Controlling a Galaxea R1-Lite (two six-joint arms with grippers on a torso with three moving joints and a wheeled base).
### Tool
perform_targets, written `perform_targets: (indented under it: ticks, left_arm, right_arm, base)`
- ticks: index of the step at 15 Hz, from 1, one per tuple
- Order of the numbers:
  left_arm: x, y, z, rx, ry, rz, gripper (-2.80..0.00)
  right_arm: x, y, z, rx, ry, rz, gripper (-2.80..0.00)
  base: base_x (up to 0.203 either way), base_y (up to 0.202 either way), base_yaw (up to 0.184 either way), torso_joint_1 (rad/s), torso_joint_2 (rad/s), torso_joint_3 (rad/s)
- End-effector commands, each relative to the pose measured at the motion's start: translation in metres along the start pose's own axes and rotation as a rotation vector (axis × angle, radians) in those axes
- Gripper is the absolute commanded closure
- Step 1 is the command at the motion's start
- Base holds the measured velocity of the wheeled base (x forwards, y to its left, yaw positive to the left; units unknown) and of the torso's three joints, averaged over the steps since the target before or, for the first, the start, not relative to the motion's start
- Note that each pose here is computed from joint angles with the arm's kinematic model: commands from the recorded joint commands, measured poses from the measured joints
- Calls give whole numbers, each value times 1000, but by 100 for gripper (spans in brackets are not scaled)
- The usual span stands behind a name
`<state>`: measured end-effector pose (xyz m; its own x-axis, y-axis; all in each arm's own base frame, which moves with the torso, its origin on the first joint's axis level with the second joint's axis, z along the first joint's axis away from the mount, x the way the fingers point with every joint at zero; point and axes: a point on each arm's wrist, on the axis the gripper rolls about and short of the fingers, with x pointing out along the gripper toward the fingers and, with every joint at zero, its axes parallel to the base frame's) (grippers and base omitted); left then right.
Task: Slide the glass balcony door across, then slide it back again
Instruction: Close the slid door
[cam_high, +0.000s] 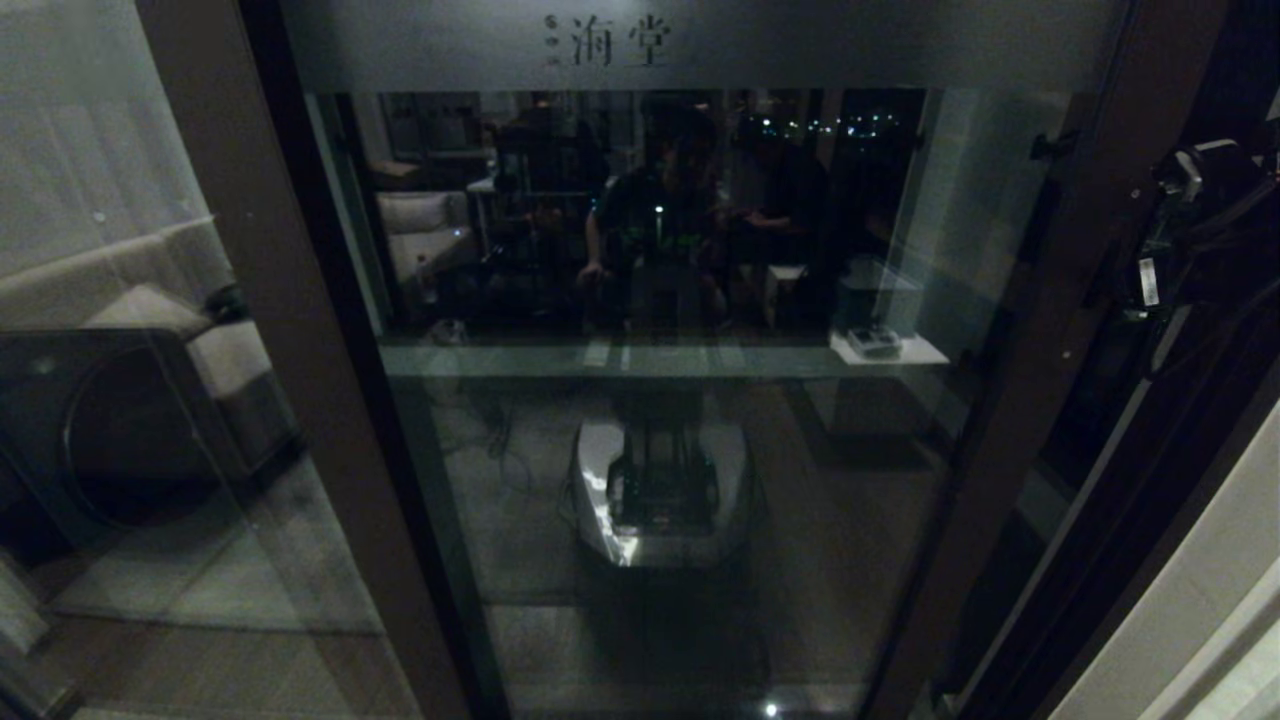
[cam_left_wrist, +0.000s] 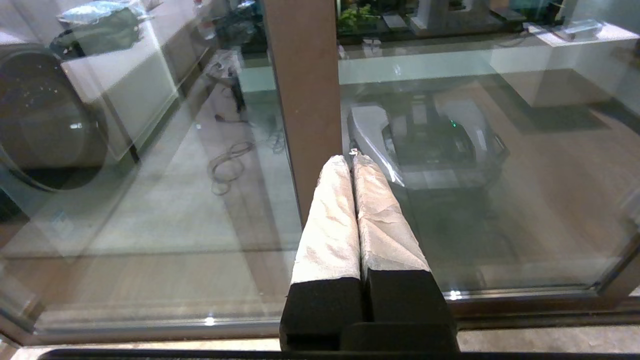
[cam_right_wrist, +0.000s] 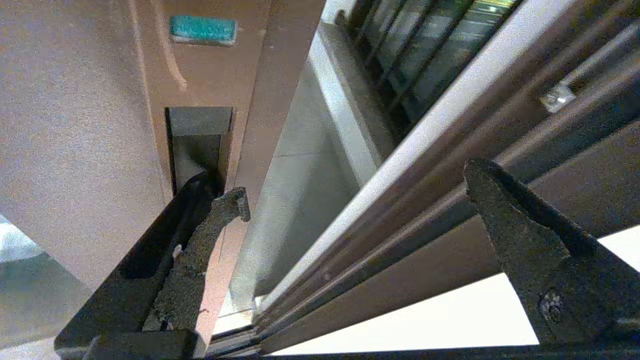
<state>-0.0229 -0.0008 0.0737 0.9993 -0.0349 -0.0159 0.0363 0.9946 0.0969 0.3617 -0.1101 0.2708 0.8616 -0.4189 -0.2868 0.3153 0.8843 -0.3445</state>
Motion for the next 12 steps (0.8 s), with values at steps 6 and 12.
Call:
perform_targets:
  ticks: [6, 12]
  left_arm:
    - [0, 0, 0, 0, 1, 0, 0]
    - [0, 0, 0, 0, 1, 0, 0]
  right_arm:
    - [1, -4, -2, -21, 28, -61, -280]
    - [3, -8, -2, -17, 33, -89, -280]
  base:
    - [0, 0, 0, 0, 0, 0]
    - [0, 0, 0, 0, 0, 0]
